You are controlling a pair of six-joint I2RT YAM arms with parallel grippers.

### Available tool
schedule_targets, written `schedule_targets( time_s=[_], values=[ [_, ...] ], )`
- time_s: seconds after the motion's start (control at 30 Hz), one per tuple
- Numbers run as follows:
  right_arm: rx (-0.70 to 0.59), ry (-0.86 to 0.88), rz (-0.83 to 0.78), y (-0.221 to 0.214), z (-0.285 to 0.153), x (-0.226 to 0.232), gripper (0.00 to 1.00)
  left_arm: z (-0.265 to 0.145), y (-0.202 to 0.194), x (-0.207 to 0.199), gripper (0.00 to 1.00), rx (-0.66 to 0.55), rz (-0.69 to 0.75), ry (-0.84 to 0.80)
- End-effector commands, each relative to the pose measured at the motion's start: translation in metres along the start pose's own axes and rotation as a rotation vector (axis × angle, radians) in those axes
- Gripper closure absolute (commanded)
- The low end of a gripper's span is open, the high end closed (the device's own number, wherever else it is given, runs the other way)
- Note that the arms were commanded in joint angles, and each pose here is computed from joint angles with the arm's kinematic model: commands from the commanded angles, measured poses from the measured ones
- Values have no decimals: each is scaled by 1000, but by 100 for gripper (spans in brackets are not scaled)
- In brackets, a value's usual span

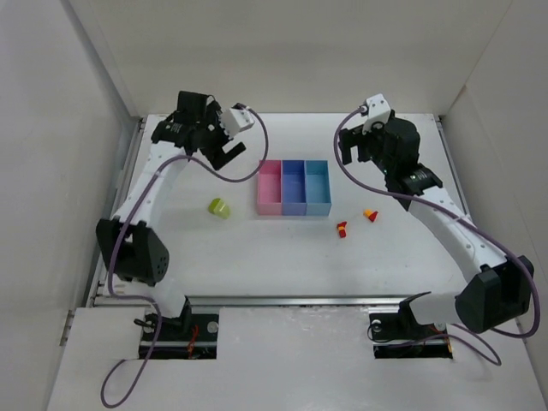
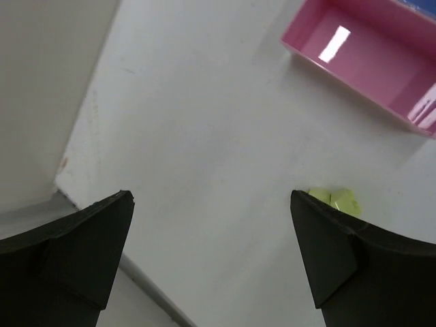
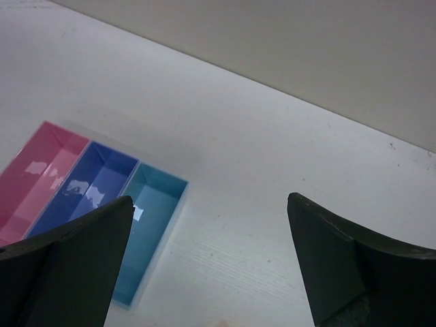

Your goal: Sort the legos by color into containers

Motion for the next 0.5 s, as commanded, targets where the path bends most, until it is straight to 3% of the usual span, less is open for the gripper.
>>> schedule_targets(
  time_s=[0.0,0.03,0.1,0.13,0.27,0.47],
  values=[
    [-82,-48,22,22,-17,-2,0,-72,51,-14,0,-261,-68,198],
    [-71,-48,22,17,-16,-1,0,-79,55,3,0,-278,-136,408],
    [-72,-39,20,17,-16,2,0,-80,48,-7,0,-272,-193,495],
    [-73,-30,19,18,-16,6,0,-59,29,-26,0,-170,-67,391],
    [-64,-12,22,18,-15,15,0,-45,18,-58,10,-174,44,180],
    [-33,30,44,12,-13,29,0,-32,-17,-50,16,-50,119,238]
  ],
)
Point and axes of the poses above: each gripper's point midway between its finger pads, its own z axis out along the fingers, its own x axis along the line the jaws close on, y = z × x, the point moved 7 cm from there along -z, back along the fingers, and after that the axes turned 3 degrees about z, right-handed, at the moved point
